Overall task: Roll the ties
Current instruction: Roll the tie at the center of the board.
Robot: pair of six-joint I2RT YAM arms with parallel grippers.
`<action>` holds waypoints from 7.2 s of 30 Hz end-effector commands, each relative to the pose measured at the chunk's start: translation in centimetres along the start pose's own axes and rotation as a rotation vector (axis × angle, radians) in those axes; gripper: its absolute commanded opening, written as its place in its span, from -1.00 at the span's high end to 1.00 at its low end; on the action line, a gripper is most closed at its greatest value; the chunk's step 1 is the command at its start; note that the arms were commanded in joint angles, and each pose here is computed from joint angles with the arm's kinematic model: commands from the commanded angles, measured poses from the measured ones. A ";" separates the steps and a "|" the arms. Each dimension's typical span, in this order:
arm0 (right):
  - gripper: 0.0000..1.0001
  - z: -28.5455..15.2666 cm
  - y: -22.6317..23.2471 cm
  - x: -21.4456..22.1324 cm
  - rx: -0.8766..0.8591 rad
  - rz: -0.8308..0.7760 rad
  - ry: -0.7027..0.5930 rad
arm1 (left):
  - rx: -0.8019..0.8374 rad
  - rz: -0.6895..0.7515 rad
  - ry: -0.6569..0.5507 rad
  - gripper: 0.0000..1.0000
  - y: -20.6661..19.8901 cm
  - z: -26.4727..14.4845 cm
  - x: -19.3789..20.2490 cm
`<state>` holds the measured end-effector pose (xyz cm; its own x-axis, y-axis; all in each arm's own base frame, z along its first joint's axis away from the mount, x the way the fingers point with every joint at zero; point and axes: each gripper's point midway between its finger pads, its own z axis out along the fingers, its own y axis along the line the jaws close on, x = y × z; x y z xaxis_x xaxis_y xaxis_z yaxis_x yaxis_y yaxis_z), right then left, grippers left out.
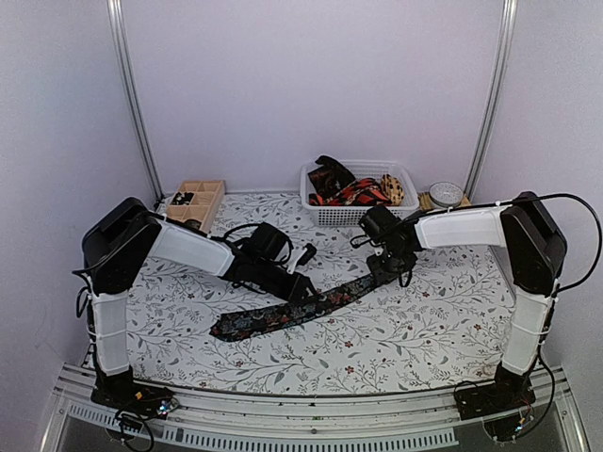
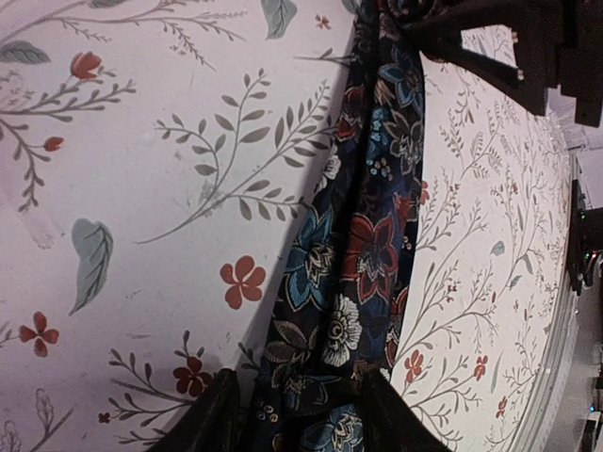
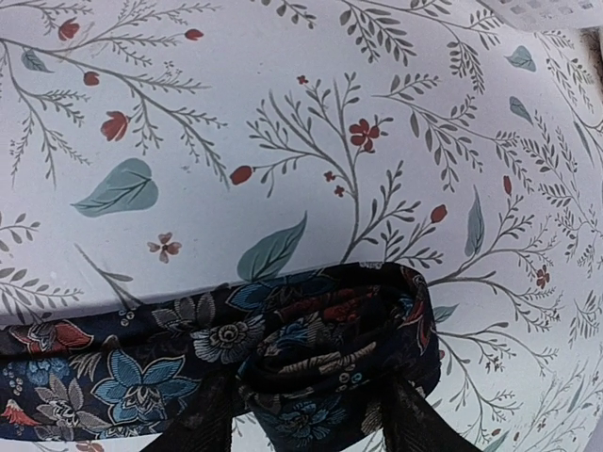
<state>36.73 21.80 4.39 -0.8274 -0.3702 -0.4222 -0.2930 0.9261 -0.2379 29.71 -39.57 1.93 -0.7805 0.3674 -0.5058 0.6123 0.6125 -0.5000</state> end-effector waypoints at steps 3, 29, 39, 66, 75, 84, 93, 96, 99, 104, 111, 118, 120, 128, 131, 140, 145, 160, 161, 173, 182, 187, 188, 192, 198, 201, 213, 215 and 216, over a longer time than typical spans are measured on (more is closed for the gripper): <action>-0.07 -3.9 0.6 -2.2 -0.134 0.050 -0.059 | -0.072 -0.070 0.173 0.11 2.2 1.5 5.7; -0.33 -10.5 -7.0 -7.7 -0.542 0.324 -0.163 | -0.011 0.110 -0.018 -1.00 -3.4 -0.2 -8.2; -0.33 -3.7 -6.5 -4.4 -0.772 0.509 -0.062 | 0.099 0.185 -0.019 -1.00 -5.1 4.7 -12.8; -0.30 3.3 -2.8 0.0 -1.018 0.639 0.037 | 0.129 0.256 -0.079 -1.00 -5.2 11.5 -13.4; -0.22 1.9 -1.7 1.3 -1.110 0.666 0.038 | 0.109 0.250 -0.055 -0.98 -4.3 12.4 -12.3; -0.19 1.0 -1.3 1.6 -1.140 0.664 0.029 | 0.049 0.245 0.011 -0.69 -2.7 12.9 -10.4; -0.09 1.1 0.3 2.2 -1.163 0.634 0.048 | 0.059 0.298 0.055 -0.68 -3.5 12.6 -8.7; -0.05 1.0 0.9 2.2 -1.175 0.629 0.058 | 0.043 0.308 0.071 -0.68 -3.4 12.7 -8.1; -0.04 1.1 1.6 2.4 -1.174 0.618 0.068 | 0.011 0.310 0.088 -0.62 -2.9 12.6 -7.5; 0.05 1.4 2.3 2.6 -1.172 0.606 0.077 | -0.013 0.309 0.104 -0.51 -2.2 12.4 -6.8; 0.23 2.1 2.4 2.8 -1.129 0.610 0.082 | 0.019 0.287 0.079 -0.63 -2.4 11.2 -7.4; 0.25 2.4 2.3 2.8 -1.119 0.616 0.090 | 0.077 0.268 -0.012 -0.87 -2.4 7.5 -10.1; 0.25 2.4 2.3 2.8 -1.120 0.619 0.092 | 0.106 0.268 -0.012 -0.88 -2.6 7.0 -10.3; 0.25 1.8 2.4 2.2 -1.146 0.623 0.093 | 0.166 0.337 0.077 -0.84 -3.4 8.8 -7.4; 0.25 1.7 2.4 2.1 -1.152 0.623 0.097 | 0.194 0.379 0.100 -0.83 -4.0 9.5 -6.3; 0.26 1.3 2.5 2.1 -1.158 0.616 0.099 | 0.221 0.438 0.149 -0.71 -3.8 11.0 -5.0; 0.25 1.3 2.8 2.3 -1.163 0.607 0.107 | 0.246 0.458 0.165 -0.66 -3.7 11.5 -4.2; 0.25 0.7 3.2 2.0 -1.179 0.597 0.110 | 0.301 0.461 0.241 -0.06 -3.4 12.5 -1.7; 0.25 0.7 3.2 2.0 -1.180 0.597 0.111 | 0.306 0.457 0.246 0.01 -3.3 12.5 -1.5; 0.23 -0.3 3.8 2.2 -1.183 0.561 0.103 | 0.396 0.400 0.244 0.71 -4.7 11.4 -0.8; 0.21 -0.2 4.8 3.6 -1.134 0.512 0.125 | 0.273 0.334 0.198 0.21 -3.4 11.3 -2.1; 0.23 -0.6 4.4 4.0 -1.104 0.503 0.108 | 0.230 0.307 0.153 -0.01 -3.3 10.9 -3.5; 0.23 -0.6 4.4 4.1 -1.098 0.504 0.107 | 0.218 0.302 0.145 -0.08 -3.3 10.7 -3.8; 0.24 -0.5 4.1 4.3 -1.076 0.523 0.104 | 0.135 0.312 0.099 -0.43 -3.1 9.7 -5.0; 0.23 -1.4 4.1 4.1 -1.115 0.600 0.078 | 0.037 0.364 0.090 -0.88 -3.9 8.8 -4.5; 0.22 -1.7 4.1 4.2 -1.130 0.631 0.079 | 0.032 0.367 0.136 -1.00 -4.3 8.9 -3.0; 0.13 -1.9 4.1 4.9 -1.132 0.667 0.063 | 0.018 0.363 0.189 -0.96 -3.8 7.5 0.0; 0.12 -2.1 4.3 5.0 -1.146 0.668 0.065 | 0.024 0.377 0.161 -0.97 -4.5 7.5 -0.8; 0.13 -2.2 4.5 5.0 -1.153 0.668 0.068 | 0.019 0.382 0.154 -0.97 -4.6 7.5 -1.1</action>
<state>30.97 24.26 2.84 -0.9836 0.1276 -0.1277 -0.0557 0.4580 0.8872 30.71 -49.47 2.56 -0.4632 0.6054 -0.6472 0.8843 0.3645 -0.2919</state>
